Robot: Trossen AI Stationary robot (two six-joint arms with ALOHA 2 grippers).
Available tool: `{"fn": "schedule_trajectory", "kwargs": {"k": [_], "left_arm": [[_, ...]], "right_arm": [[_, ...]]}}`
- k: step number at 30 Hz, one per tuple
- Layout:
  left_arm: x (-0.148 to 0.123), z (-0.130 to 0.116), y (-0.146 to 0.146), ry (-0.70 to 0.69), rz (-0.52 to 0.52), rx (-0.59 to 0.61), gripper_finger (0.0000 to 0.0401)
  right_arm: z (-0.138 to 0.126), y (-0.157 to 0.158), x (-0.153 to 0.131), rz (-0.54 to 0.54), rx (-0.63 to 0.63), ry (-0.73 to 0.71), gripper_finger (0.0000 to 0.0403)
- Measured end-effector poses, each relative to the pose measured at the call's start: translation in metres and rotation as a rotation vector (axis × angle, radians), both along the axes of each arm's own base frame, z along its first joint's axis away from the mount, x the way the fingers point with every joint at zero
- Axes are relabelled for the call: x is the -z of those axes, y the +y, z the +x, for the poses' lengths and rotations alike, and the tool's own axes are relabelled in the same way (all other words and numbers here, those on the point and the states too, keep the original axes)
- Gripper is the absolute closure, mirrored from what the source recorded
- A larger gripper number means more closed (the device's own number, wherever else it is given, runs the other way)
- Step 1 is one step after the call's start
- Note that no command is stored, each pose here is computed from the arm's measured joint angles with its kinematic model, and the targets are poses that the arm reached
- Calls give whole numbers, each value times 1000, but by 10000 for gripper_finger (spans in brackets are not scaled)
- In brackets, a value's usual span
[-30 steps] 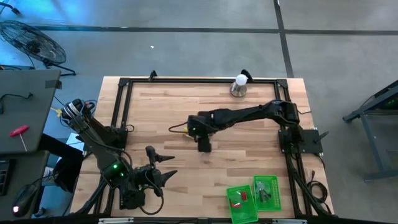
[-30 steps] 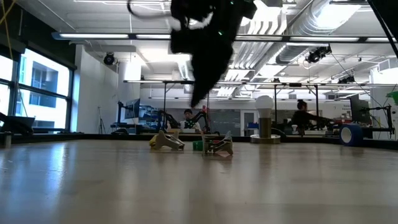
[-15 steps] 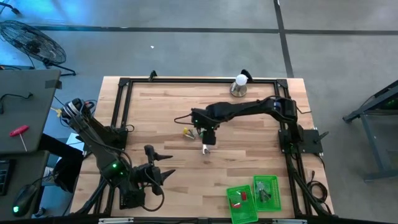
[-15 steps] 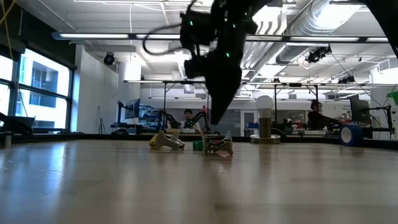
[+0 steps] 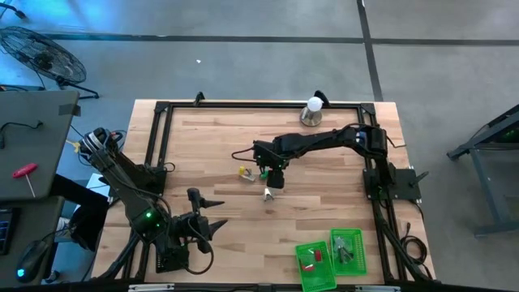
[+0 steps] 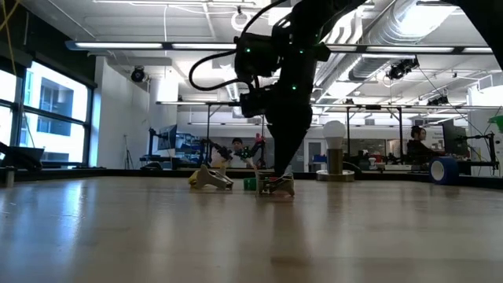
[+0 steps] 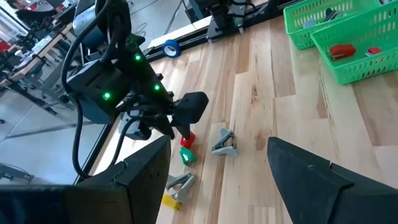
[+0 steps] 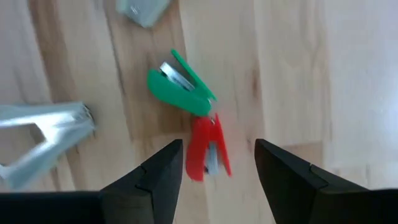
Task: Pick and place Stapler, Stapler remover, tape
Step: Put the red stapler into the left green bin
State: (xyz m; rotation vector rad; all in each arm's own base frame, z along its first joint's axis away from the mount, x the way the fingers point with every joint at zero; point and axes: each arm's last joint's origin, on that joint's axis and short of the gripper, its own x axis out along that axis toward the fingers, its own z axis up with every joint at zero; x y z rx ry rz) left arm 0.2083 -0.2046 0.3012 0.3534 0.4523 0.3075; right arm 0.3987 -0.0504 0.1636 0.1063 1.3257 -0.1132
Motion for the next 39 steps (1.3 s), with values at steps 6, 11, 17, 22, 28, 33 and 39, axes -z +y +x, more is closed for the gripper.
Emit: {"fn": "schedule_trajectory", "kwargs": {"k": [6,11,17,22,28,33,39], "left_arm": [[0,0,0,0,-6,1,142],[0,0,0,2,-10,2,142],[0,0,0,7,-13,7,142],[0,0,-1,10,-15,10,142],[1,0,-1,14,-17,13,142],[1,0,-1,14,-18,13,142],[1,0,-1,14,-19,13,142]], "right_arm": [[0,1,0,25,13,1,212],[0,1,0,30,17,0,212],[2,1,13,37,16,25,212],[6,-2,29,38,14,50,212],[7,-2,36,31,2,65,236],[7,-2,35,16,-48,61,324],[6,-2,32,-45,-24,65,354]]}}
